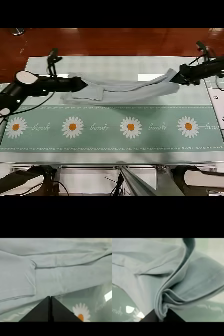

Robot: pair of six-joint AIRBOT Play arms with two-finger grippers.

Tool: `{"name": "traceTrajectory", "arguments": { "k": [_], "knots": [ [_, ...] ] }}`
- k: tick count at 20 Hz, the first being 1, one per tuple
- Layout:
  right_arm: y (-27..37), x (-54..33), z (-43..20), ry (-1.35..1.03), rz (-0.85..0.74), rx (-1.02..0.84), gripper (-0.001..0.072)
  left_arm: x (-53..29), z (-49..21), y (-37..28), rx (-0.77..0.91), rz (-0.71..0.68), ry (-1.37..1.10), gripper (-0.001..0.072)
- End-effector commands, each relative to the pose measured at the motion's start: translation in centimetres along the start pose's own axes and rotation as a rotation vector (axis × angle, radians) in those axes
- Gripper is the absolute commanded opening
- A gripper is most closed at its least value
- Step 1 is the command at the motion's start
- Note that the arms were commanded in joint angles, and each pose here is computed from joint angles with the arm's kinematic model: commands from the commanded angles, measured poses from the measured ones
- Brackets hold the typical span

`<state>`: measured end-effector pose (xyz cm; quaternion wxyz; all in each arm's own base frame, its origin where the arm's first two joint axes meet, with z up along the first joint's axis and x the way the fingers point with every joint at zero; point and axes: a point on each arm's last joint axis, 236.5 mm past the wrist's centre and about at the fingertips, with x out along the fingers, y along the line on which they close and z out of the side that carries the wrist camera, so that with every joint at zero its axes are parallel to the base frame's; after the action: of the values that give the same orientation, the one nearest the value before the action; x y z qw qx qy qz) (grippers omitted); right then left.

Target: Fold the shirts.

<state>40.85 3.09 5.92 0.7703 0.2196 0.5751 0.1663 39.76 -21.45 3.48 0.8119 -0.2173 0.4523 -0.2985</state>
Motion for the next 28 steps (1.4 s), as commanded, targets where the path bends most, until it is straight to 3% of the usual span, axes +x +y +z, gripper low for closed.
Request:
{"name": "traceTrajectory", "arguments": {
  "k": [1, 9, 13, 20, 24, 28],
  "knots": [
    [2.9, -5.6, -5.2, -0.107, -0.081, -0.07, 0.0035, 3.5, -3.3, -4.5, 0.031, -0.051, 0.079, 0.0016],
    [8.4, -11.1, -13.3, -0.336, -0.052, -0.056, 0.0035, 12.3, -7.4, -15.1, 0.086, -0.176, 0.221, 0.0016],
    [11.1, -11.4, -13.8, -0.339, 0.055, -0.083, 0.0035, 16.1, -12.6, -19.5, 0.105, -0.244, 0.395, 0.0016],
    [11.4, -11.2, -13.0, -0.352, 0.076, -0.084, 0.0035, 17.8, -24.7, -24.4, 0.113, -0.332, 0.658, 0.0017],
    [12.9, -9.0, -12.9, -0.263, 0.143, -0.121, 0.0035, 16.3, -17.8, -23.1, 0.087, -0.349, 0.572, 0.0017],
    [16.3, -5.2, -12.4, -0.182, 0.223, -0.177, 0.0035, 9.5, -4.1, -13.7, 0.005, -0.251, 0.392, 0.0017]
  ]
}}
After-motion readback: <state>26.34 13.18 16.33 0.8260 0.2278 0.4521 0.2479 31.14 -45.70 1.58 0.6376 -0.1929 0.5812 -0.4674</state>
